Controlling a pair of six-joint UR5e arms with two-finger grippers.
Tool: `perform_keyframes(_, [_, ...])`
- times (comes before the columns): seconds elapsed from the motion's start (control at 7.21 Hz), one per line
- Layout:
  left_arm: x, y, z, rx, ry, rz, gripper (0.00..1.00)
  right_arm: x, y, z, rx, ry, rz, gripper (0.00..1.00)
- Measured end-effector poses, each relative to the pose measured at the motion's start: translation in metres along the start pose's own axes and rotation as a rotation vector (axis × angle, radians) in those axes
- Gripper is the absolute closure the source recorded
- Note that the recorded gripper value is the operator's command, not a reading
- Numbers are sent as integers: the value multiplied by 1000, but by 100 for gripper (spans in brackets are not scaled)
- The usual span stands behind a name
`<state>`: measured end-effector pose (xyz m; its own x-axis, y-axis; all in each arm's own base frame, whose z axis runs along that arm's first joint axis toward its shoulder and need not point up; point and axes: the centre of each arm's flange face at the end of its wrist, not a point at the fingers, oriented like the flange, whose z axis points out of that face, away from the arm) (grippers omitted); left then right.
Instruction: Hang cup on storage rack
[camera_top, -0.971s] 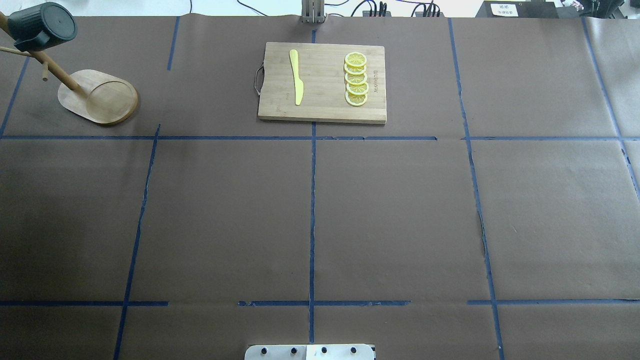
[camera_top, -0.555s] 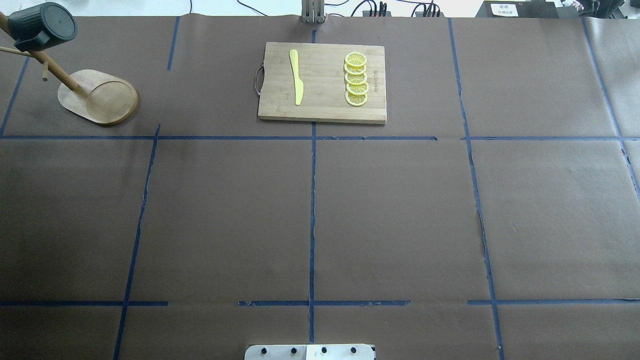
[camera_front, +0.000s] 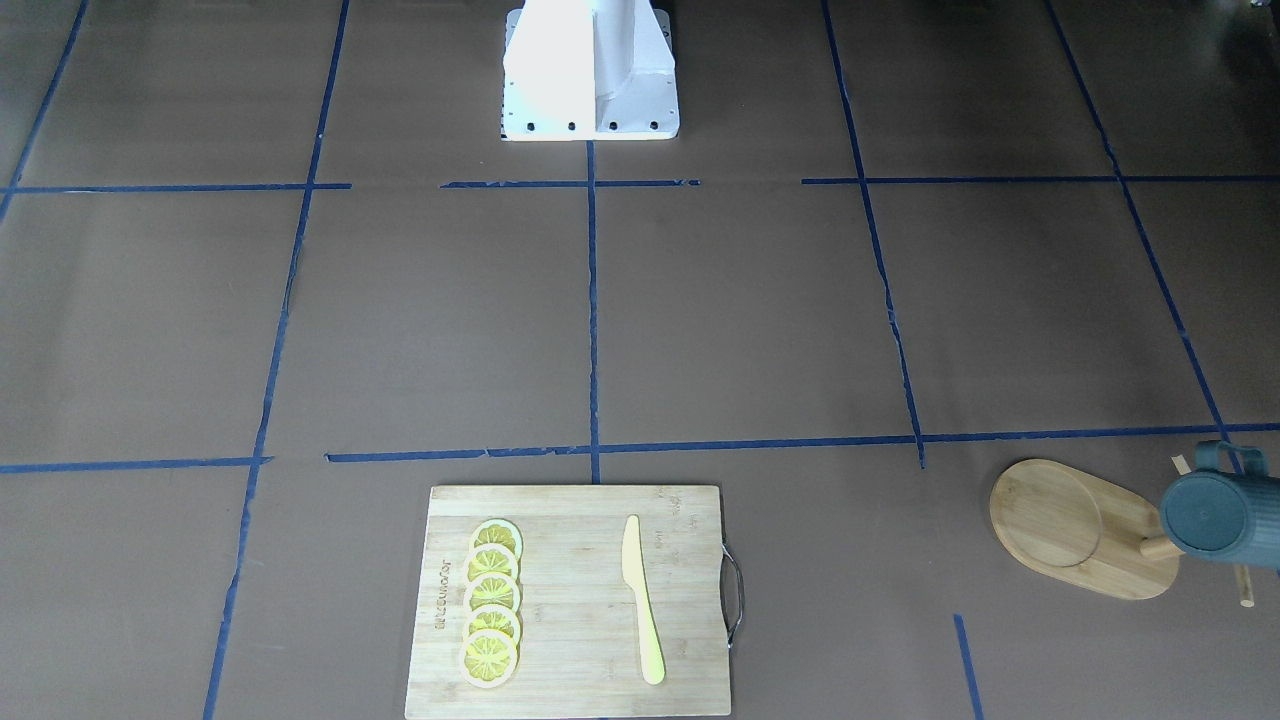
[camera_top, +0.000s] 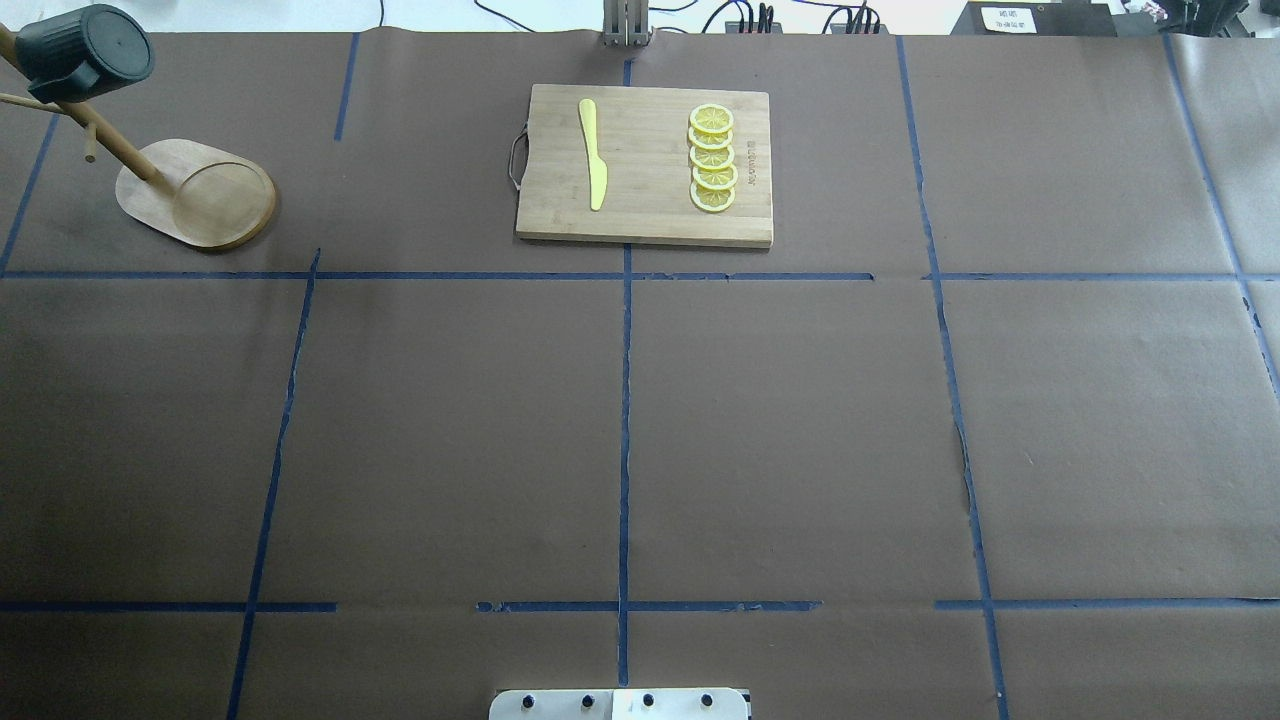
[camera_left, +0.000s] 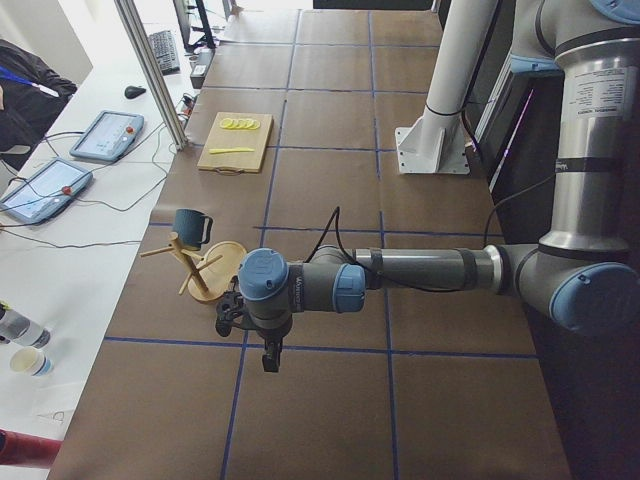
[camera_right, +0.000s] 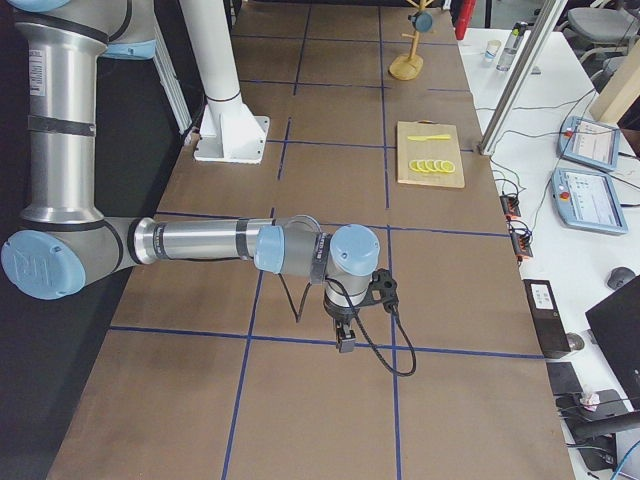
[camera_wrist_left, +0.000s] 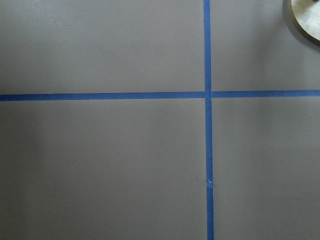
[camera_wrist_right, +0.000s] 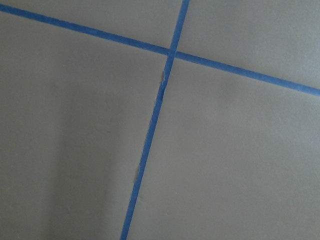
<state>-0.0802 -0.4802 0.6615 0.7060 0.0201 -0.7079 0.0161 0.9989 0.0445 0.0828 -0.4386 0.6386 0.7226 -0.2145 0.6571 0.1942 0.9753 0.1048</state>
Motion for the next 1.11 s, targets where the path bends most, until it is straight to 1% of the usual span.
perform_keyframes(0.42, [-2,1,2,-5,1,-2,0,1,7,3,-6,-5,27,0])
perform_keyframes(1.11, [-8,12,9,-19,1,-14,0,-2,6,5,-9,-5,21,0])
